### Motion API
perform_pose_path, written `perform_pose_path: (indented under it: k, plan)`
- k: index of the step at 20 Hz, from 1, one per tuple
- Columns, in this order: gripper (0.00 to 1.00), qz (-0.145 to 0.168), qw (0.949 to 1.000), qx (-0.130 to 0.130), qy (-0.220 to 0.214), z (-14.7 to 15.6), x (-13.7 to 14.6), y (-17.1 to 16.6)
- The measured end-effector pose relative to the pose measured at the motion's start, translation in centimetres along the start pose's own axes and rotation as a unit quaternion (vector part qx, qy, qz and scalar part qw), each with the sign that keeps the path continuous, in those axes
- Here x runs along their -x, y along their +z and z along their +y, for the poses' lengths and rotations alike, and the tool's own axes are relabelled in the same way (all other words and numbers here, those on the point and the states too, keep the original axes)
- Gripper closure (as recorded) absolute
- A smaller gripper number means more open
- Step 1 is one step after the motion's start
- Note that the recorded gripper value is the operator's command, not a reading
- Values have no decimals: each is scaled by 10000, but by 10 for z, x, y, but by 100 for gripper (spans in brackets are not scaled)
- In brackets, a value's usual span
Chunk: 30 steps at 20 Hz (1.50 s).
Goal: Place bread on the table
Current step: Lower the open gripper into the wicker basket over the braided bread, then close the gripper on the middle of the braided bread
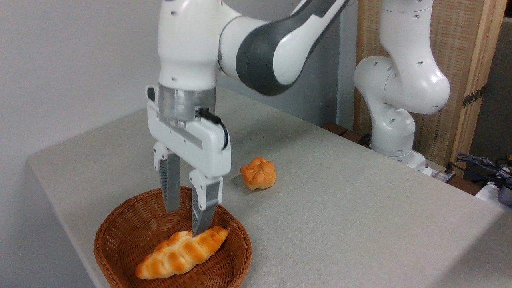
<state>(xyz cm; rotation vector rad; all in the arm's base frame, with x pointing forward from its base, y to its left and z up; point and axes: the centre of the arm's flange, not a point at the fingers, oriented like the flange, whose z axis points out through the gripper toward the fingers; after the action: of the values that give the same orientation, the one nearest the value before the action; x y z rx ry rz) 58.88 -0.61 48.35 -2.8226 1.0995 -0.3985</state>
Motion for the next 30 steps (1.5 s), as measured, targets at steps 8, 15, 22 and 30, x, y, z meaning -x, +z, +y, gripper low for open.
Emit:
perform_pose_path:
  k: [8,15,22,30]
  plan:
    - [0,32,9999,-34,-99,-5,3,68]
    - [44,56,9999,-23,-104,-4,2,67]
    - [71,33,10000,13,-78,0,1,69]
    - [72,-27,9999,74,-81,1,2,72]
